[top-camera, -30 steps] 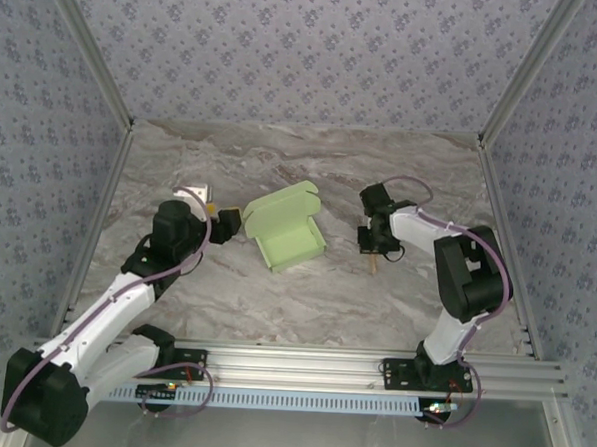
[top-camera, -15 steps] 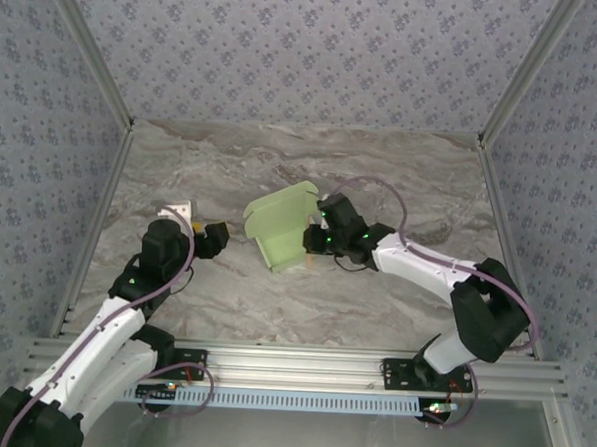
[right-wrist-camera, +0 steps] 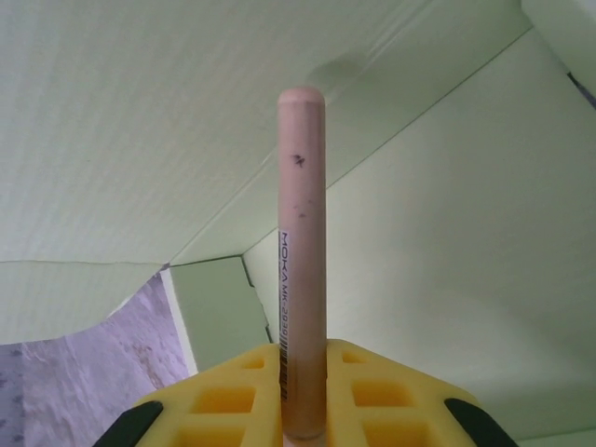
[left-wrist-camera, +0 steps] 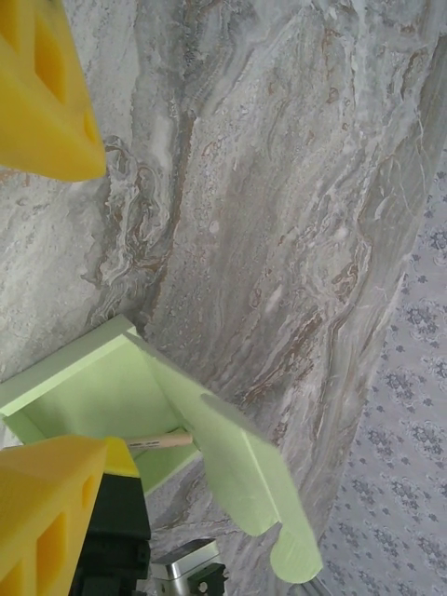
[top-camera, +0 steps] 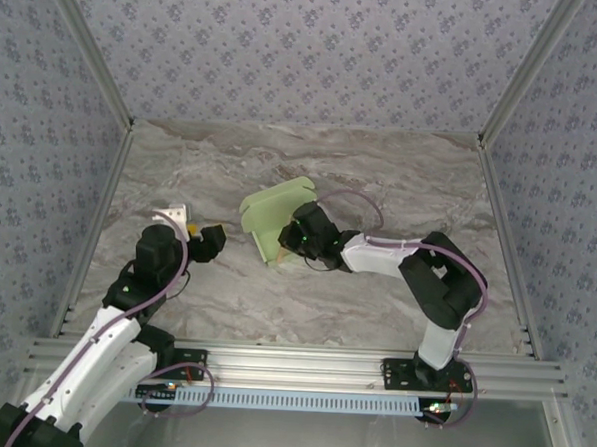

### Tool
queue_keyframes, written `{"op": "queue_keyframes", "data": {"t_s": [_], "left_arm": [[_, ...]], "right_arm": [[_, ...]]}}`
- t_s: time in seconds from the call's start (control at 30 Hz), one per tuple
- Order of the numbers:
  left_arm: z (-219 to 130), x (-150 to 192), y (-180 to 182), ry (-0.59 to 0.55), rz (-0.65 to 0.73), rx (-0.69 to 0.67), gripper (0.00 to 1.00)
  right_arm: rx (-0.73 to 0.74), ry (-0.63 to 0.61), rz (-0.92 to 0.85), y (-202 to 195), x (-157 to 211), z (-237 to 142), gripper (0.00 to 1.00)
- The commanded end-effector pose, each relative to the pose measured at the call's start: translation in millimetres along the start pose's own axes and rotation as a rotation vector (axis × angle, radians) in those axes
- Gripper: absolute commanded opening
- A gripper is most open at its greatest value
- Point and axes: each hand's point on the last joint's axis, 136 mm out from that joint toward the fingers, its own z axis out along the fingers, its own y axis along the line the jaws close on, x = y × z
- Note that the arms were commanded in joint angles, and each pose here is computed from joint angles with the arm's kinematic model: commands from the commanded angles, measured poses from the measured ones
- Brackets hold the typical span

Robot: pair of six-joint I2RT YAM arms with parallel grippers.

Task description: Fold the paper box

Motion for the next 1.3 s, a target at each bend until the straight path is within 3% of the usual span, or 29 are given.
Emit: {"op": "queue_keyframes", "data": {"t_s": [0.0, 0.47, 0.77, 0.97, 1.13, 1.27], "left_arm": [[-2, 4, 5, 0.008, -0.011, -0.018, 0.73], [-1, 4, 4, 0.007, -0.008, -0.012, 0.73], [-1, 4, 5, 0.009, -0.002, -0.012, 0.73], [6, 3, 4, 0.003, -0.023, -0.010, 0.73], [29, 17, -10, 0.049, -0.008, 0.089, 0.74], [46, 19, -17, 0.040, 0.066, 0.138, 0.76]], "right_arm": [[-0.034, -0.047, 0.080, 10, -11, 3, 0.17], [-0.074, -0.106, 0.298, 2, -16, 7, 0.20], [-0.031, -0.111, 0.268, -4, -14, 4, 0.38], [-0.045, -0.126, -0.024, 21, -25, -30, 0.42], [-0.008, -0.166, -0.526, 17, -47, -71, 0.50], [-0.113, -0.098, -0.805, 13, -70, -85, 0.60]]}}
